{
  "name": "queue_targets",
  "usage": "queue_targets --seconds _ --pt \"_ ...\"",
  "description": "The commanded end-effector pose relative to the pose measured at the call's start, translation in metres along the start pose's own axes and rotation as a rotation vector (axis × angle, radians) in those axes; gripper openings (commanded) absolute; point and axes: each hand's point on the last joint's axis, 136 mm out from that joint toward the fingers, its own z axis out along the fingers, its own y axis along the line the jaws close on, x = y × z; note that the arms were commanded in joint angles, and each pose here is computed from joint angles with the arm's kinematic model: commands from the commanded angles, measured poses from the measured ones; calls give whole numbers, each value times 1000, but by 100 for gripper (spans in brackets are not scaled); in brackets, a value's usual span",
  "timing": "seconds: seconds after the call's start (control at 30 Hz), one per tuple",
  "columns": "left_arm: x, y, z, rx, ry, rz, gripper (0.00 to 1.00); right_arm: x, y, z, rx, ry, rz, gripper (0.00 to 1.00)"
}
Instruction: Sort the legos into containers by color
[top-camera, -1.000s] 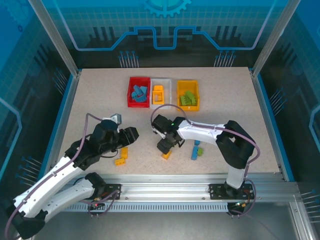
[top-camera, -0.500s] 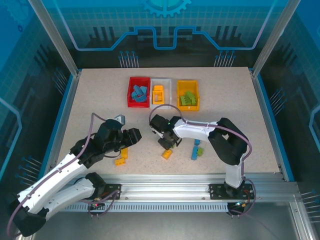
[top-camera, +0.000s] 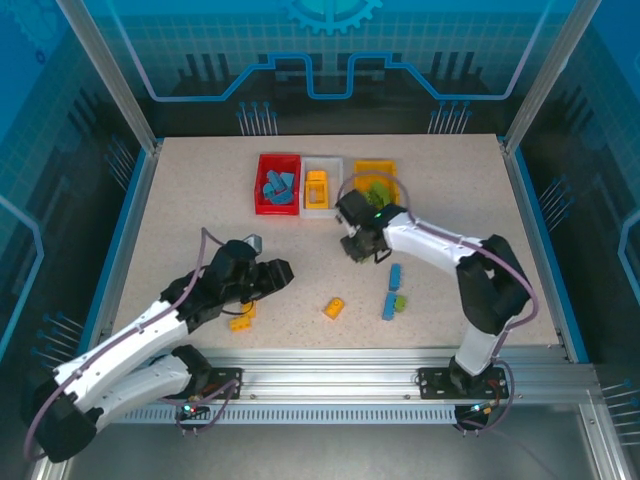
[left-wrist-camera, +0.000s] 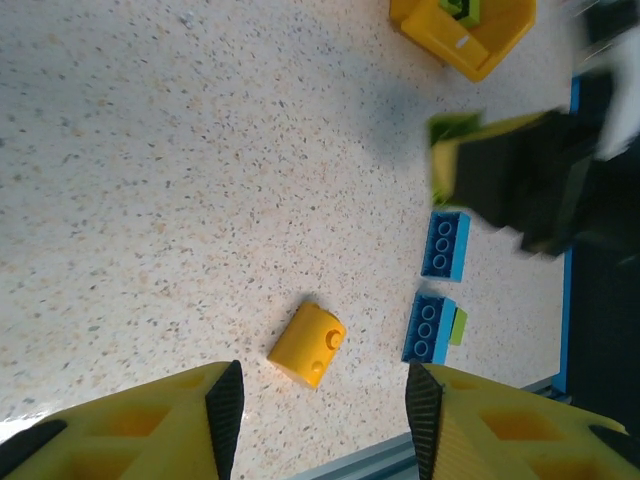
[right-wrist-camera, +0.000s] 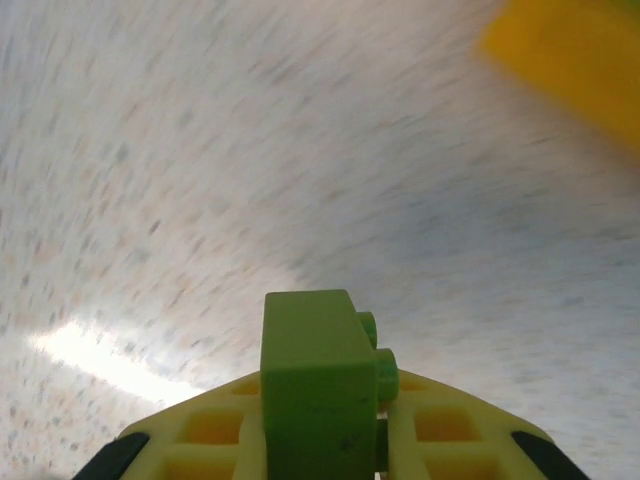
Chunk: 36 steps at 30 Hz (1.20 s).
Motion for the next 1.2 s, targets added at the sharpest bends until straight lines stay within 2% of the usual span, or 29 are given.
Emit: queue_targets --seconds 0.0,0.13,0.3,0.53,0.63,0.73,0.83,0.93,1.03,1.17 --pt "-15 -45 6 119 -11 26 50 -38 -39 -21 15 -78 157 15" --pt "-30 -69 19 129 -17 76 50 -75 -71 -12 8 -110 273 15" --pt "-51 -100 34 136 -35 147 50 -115 -98 19 -20 -107 379 15" --pt "-80 -125 47 69 -79 241 51 -141 -112 58 -85 -70 462 17" --pt "-89 -131 48 47 -94 270 51 -146 -112 67 -117 -64 478 22" --pt "-91 -134 48 36 -94 287 50 -147 -113 70 -133 -61 494 32" --pt "-92 -129 45 12 -96 291 51 -149 -116 64 -145 -74 505 42" --pt "-89 -118 38 -35 -88 287 51 -154 -116 48 -149 -107 495 49" --pt "-85 -100 27 -102 -79 276 51 -160 -113 24 -154 -158 474 49" --pt "-71 -53 6 -260 -56 229 55 -163 -99 -23 -137 -255 401 50"
